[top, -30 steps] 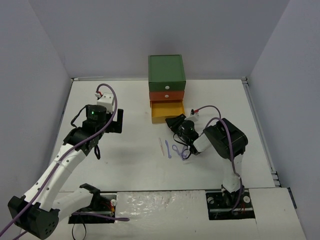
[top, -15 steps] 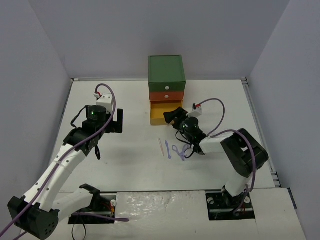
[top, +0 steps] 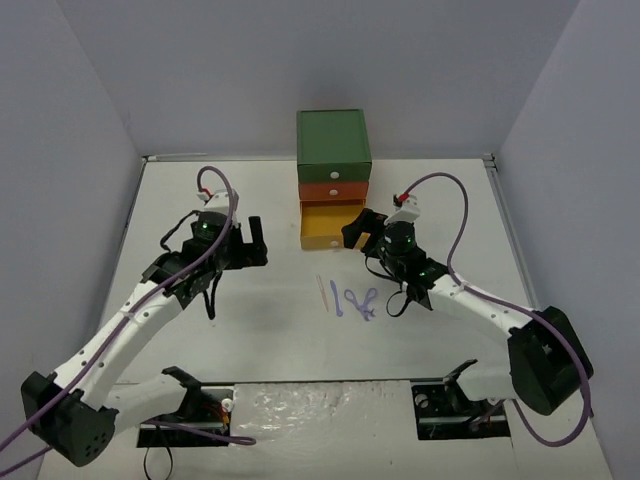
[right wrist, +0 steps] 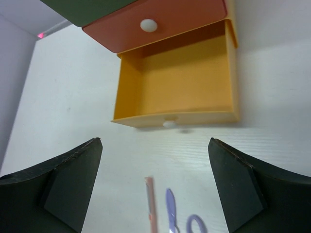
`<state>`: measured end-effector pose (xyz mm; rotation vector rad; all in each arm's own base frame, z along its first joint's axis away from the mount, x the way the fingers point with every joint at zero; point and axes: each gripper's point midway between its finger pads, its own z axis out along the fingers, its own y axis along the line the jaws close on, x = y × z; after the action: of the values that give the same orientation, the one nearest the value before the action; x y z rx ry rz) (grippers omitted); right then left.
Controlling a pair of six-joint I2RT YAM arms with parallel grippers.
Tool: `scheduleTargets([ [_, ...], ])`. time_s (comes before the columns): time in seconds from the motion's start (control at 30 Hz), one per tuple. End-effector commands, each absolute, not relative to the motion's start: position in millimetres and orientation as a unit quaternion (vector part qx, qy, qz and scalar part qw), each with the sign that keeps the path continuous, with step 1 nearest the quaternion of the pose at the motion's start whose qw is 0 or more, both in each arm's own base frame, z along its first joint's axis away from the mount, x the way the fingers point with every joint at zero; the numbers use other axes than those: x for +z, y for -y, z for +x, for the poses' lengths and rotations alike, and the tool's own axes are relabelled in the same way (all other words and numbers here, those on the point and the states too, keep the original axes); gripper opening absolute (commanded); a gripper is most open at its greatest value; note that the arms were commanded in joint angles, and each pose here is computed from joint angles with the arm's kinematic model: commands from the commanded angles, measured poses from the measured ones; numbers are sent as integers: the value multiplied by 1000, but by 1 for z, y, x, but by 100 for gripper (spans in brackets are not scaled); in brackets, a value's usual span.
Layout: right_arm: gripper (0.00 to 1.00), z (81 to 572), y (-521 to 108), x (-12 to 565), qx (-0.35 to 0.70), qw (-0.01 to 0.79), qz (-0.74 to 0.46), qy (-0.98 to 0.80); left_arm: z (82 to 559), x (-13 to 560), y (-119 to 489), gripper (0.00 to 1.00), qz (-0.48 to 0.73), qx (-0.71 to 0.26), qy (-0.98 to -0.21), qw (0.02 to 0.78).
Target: Organize the makeup
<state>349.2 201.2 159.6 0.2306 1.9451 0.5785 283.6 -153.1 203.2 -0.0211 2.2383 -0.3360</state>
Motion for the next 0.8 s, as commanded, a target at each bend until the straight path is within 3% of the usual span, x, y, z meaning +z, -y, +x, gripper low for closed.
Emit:
scheduleTargets([
  [0.0,90,331,-157,179,170,555,75,-811,296,197,218,97,-48,-172,-891,418],
  [0.2,93,312,-133,193,147,572,64,-804,310,152,266,91,-56,-141,-909,389],
  [0.37,99,299,-116,191,126,583,66,-800,325,126,287,76,-64,-126,-917,374],
  [0.77,100,287,-100,180,104,590,68,-798,323,69,314,46,-60,-101,-936,333],
])
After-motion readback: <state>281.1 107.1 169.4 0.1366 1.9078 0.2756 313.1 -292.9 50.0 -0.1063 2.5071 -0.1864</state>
